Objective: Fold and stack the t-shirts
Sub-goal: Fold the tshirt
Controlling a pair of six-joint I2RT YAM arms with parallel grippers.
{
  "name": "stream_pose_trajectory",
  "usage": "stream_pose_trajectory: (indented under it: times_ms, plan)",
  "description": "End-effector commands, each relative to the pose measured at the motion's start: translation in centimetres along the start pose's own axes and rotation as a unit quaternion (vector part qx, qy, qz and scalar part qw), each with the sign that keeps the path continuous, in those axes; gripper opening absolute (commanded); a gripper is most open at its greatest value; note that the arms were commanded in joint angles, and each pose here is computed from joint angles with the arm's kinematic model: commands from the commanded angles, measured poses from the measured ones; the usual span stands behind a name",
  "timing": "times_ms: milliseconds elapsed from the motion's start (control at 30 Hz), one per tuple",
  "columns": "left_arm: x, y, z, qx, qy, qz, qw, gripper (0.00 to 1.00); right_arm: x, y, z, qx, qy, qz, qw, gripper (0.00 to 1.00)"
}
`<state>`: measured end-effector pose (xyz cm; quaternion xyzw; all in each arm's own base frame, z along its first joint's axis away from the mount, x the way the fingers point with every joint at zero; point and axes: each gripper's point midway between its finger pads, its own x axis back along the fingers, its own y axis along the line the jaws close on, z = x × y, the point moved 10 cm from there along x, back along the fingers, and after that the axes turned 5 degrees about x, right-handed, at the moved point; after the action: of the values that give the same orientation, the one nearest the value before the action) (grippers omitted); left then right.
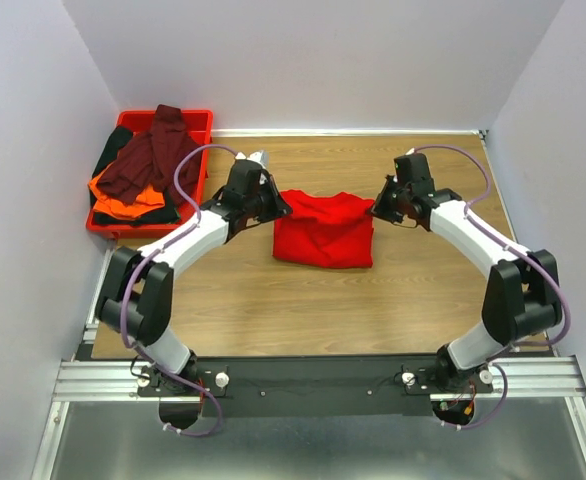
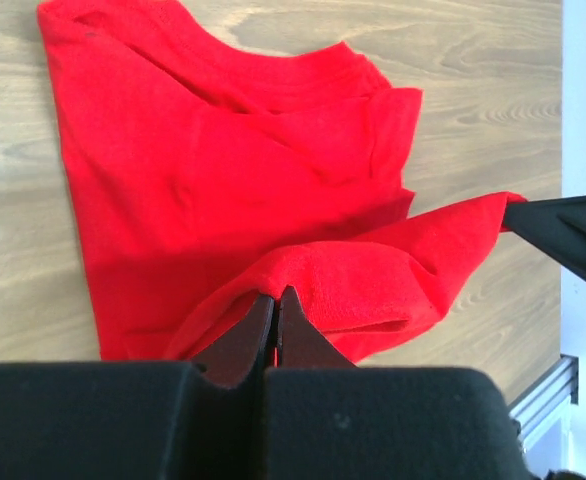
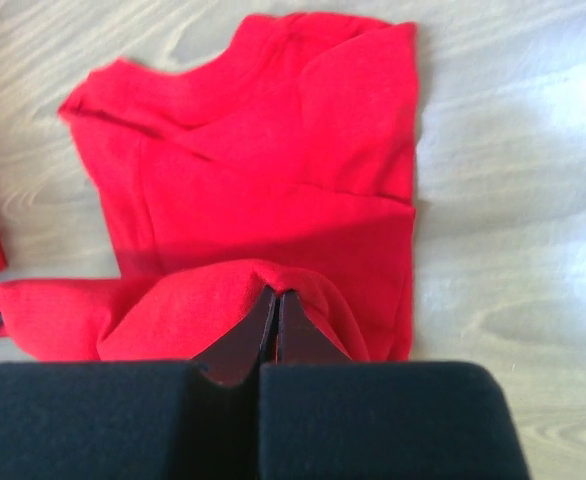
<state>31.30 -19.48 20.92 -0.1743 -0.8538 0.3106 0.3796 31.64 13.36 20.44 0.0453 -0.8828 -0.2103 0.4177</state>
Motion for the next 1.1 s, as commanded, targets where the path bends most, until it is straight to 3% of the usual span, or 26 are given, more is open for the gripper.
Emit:
stream_pose_trajectory:
  times_ms: [0,567,633,700,767,800,833,867,900,1067]
  plan:
    - [-1.8,-0.9,-1.8,0.003,-0.014,0.02,1.0,0.0,-1.4,-0.1,-2.1,0.003,-0.02,-0.002,1.0,0.0]
    - [-8.9,2.3,-7.4,0.041,-0.039,-0.001,0.998,0.0,-10.6,-0.3,-8.0,0.017,-0.01,-0.015,1.0,0.01]
    - [-10.0,3.4,-7.5,0.042,-0.032,-0.006,0.999,0.0,-12.3,-0.5,-8.2,0.016,-0.003,-0.016,1.0,0.07]
    - [-11.0,4.1,-8.2,0.04,-0.034,-0.008,0.999,0.0,-13.8,-0.8,-8.4,0.017,0.002,-0.016,1.0,0.2]
    - [-11.4,4.4,-8.7,0.039,-0.047,0.007,0.998,0.09,-14.5,-1.0,-8.7,0.019,0.001,-0.013,1.0,0.37]
    - [-11.3,4.9,-9.1,0.042,-0.054,0.011,0.998,0.26,-14.8,-1.1,-9.0,0.021,-0.002,-0.012,1.0,0.43]
    - [-11.1,5.1,-9.2,0.043,-0.057,0.014,0.997,0.34,-15.0,-1.1,-9.4,0.02,-0.008,-0.011,1.0,0.55]
    - [-10.8,5.1,-9.7,0.035,-0.069,0.02,0.997,0.44,-14.8,-1.5,-9.9,0.018,-0.014,-0.006,1.0,0.6]
    - [-10.5,5.2,-10.1,0.033,-0.076,0.019,0.996,0.6,-14.7,-1.7,-10.2,0.018,-0.02,0.001,1.0,0.62]
    - [-7.8,5.4,-12.1,0.035,-0.127,-0.02,0.991,0.64,-11.9,-1.5,-10.8,0.024,-0.044,0.008,0.999,0.62]
